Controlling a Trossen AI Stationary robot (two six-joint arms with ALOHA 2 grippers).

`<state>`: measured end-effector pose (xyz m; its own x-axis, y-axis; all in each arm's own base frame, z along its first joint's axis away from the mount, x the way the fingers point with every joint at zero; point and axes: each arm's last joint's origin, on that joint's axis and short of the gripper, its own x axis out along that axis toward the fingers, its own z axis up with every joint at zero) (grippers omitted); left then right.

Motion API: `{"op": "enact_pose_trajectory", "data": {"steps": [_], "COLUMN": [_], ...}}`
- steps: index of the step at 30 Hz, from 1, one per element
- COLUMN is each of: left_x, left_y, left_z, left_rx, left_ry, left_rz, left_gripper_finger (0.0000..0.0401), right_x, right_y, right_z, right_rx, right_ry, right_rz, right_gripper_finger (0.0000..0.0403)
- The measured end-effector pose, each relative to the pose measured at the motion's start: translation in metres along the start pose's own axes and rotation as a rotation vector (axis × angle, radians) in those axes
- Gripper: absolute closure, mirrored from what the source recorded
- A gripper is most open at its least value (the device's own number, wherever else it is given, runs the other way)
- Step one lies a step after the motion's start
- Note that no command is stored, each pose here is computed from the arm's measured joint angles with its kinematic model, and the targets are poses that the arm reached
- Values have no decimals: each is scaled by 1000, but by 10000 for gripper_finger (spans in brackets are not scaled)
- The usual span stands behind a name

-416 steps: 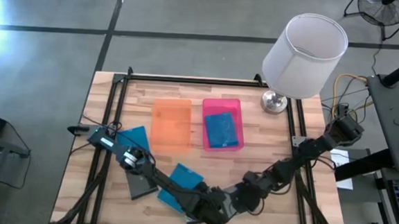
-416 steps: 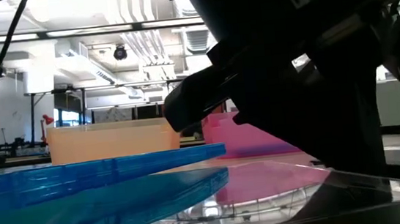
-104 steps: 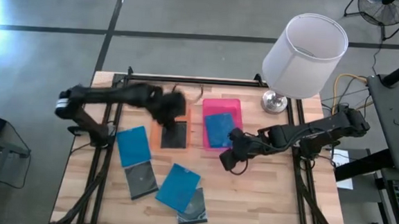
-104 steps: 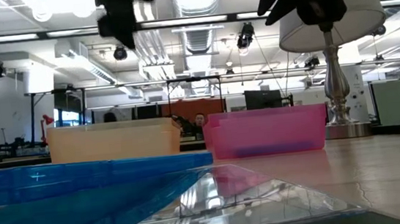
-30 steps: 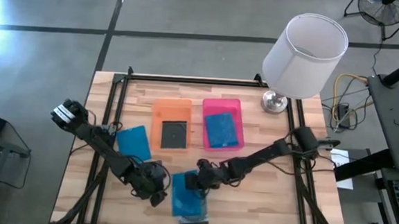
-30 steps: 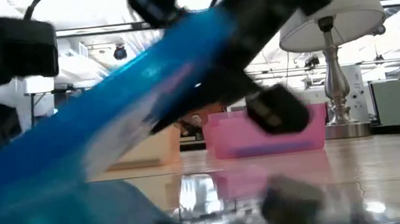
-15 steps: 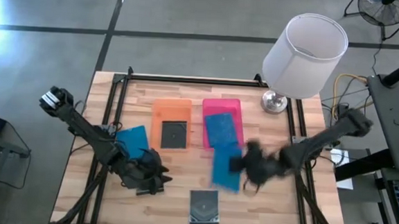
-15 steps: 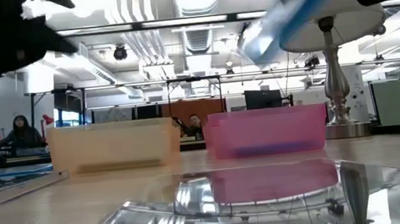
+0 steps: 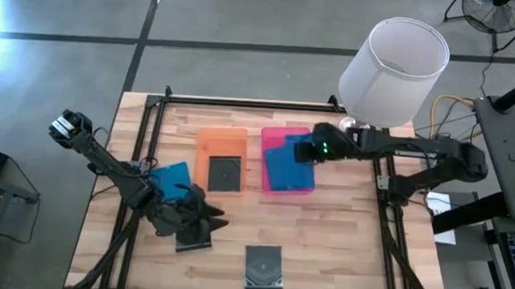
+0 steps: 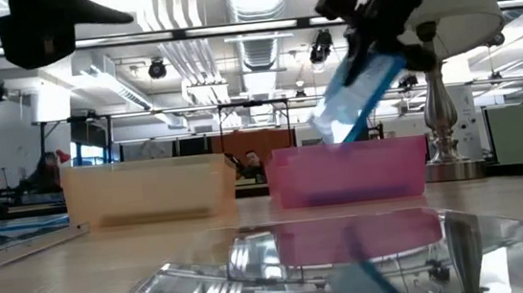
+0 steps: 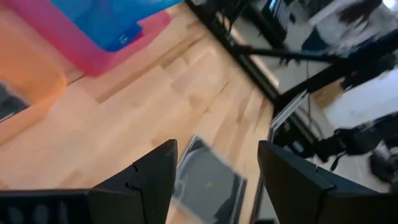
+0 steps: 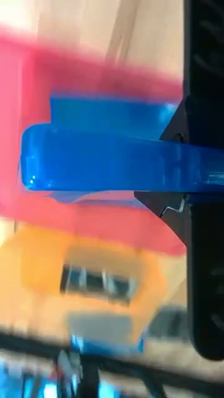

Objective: Pick & place jewel cases by type
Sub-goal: Put the bottom blue cd case into the pink bin, then put the bottom black cd case into the orange bin

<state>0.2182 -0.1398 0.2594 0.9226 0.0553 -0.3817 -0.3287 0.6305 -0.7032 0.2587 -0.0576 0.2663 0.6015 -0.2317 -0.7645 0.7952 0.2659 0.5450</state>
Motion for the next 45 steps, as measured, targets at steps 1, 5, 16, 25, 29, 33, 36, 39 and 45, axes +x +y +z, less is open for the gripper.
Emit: {"op": "enact_pose_trajectory", "data": {"steps": [1,5,16,25,29,33,36,39,45], "left_x": [0,0,0,0,0,0,0,0,0], "left_y": [-1,-2,-2,-3,-2,-1,-1,-1,8], "left_z": [1,2,2,3,2,2,1,1,-9], "left_rx": [-5,-15,-27,-31,-20,-12,19,32,93], "left_ry": [-9,-37,-55,-56,-56,-54,-51,-38,199], "left_rz": [-3,-5,-5,-9,-6,-2,-1,-4,12], "left_gripper_finger": [194,194,194,194,195,195,195,195,195], "right_x": [5,28,86,99,88,64,45,23,-6], "right_y": [0,-3,0,-7,-10,1,11,26,61], "right_z": [5,20,23,19,18,21,23,20,-33], "right_rx": [3,29,53,47,30,-53,-123,-235,-520], "right_ry": [9,41,176,225,196,140,103,97,197], "right_rz": [27,50,26,-95,-220,-274,-309,-294,-147], "right_gripper_finger": [390,390,390,295,227,176,146,127,119]}}
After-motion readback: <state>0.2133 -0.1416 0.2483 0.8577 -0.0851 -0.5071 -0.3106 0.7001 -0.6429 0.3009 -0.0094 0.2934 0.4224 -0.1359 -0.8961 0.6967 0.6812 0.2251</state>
